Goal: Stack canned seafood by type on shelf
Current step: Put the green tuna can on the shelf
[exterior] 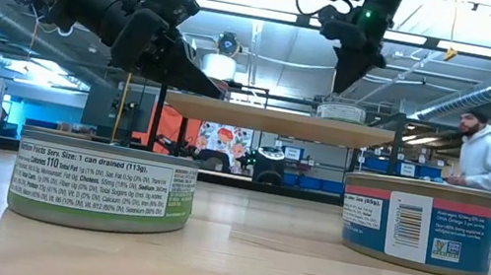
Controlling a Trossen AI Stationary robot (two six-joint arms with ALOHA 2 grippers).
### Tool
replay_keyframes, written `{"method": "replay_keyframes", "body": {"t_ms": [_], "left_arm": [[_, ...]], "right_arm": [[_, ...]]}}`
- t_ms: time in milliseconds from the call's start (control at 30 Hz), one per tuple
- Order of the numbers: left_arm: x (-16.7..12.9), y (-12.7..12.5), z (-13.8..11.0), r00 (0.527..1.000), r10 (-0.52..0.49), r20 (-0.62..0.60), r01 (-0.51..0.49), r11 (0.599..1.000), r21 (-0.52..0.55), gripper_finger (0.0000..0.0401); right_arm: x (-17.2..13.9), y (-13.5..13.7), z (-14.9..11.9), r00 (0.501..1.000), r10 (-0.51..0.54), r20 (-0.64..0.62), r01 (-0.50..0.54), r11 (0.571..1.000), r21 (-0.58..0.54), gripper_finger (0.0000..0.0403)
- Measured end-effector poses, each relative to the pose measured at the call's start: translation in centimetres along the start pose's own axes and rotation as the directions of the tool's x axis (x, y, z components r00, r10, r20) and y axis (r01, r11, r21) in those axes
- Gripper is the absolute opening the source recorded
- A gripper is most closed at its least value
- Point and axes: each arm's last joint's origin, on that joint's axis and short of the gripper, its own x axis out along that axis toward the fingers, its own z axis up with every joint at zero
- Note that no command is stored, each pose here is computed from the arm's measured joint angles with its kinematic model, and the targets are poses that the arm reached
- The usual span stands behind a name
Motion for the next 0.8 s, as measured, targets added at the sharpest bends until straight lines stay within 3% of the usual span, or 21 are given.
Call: {"method": "replay_keyframes", "body": {"t_ms": [67,367,800], "left_arm": [[0.0,0.0,0.0,1.0,0.0,0.0,0.0,1.0,0.0,0.0002],[0.0,0.0,0.0,1.0,0.0,0.0,0.0,1.0,0.0,0.0002],[0.0,0.0,0.0,1.0,0.0,0.0,0.0,1.0,0.0,0.0002]], "right_arm": [[0.6,0.1,-0.1,1.0,0.006,-0.004,-0.006,1.0,-0.014,0.0011],[2.6,0.3,-0.9,0.997,0.069,-0.018,-0.069,0.998,-0.014,0.0007],[3.2,-0.8,-1.1,0.998,0.062,-0.033,-0.062,0.998,0.001,0.0006]]}}
